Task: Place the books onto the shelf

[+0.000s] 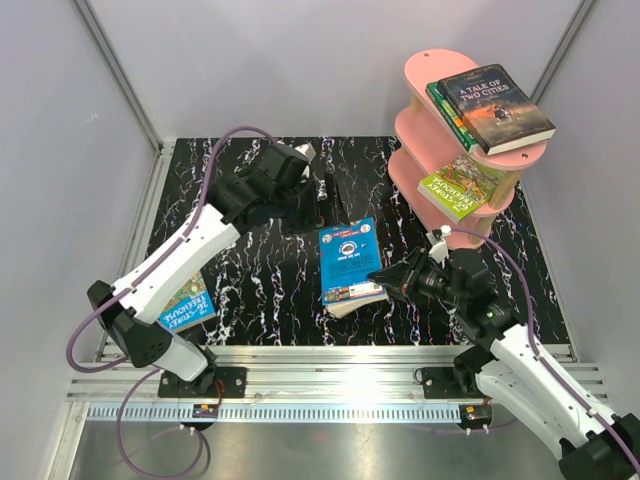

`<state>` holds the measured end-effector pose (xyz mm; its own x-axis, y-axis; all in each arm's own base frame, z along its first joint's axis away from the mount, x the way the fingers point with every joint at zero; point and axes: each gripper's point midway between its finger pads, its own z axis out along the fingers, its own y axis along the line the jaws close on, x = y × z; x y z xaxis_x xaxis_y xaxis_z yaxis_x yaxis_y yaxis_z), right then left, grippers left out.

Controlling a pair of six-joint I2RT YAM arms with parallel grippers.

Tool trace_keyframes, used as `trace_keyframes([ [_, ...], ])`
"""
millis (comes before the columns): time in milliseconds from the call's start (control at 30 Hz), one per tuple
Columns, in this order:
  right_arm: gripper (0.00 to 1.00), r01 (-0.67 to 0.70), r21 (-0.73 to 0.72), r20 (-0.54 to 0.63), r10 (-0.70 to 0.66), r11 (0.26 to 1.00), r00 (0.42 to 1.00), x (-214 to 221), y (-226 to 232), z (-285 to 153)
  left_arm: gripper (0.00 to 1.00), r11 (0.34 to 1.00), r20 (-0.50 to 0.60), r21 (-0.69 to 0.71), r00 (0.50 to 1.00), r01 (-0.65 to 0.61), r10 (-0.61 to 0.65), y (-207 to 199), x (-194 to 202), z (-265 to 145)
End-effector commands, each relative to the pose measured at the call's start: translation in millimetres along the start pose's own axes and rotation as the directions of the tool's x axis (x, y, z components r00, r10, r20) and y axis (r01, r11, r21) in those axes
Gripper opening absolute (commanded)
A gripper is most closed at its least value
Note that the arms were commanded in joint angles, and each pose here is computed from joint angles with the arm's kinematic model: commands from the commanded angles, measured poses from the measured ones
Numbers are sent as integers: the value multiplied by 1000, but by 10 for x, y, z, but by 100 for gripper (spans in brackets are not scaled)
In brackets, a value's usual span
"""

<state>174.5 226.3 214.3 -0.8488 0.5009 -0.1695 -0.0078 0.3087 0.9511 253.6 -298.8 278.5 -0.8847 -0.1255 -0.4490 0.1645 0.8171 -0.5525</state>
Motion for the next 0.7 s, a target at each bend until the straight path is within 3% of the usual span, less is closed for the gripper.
trace_keyframes([
  [0,8,68,-111,0,-69,991,998,12,420,-138,99,984,26,-174,999,-22,27,323,70,-257],
  [33,1,76,-119,3,-76,990,997,16,458,-170,99,986,41,-165,999,-11,18,349,125,-276],
  [167,0,88,-128,11,-87,988,996,30,527,-248,99,986,35,-156,998,54,-49,480,356,-195],
  [333,0,106,-130,58,-99,986,993,13,682,-438,99,987,107,-132,991,89,-75,522,414,-347],
  [667,0,85,-38,426,-60,996,903,-589,1029,-893,99,997,183,-75,983,20,-6,299,130,-378],
])
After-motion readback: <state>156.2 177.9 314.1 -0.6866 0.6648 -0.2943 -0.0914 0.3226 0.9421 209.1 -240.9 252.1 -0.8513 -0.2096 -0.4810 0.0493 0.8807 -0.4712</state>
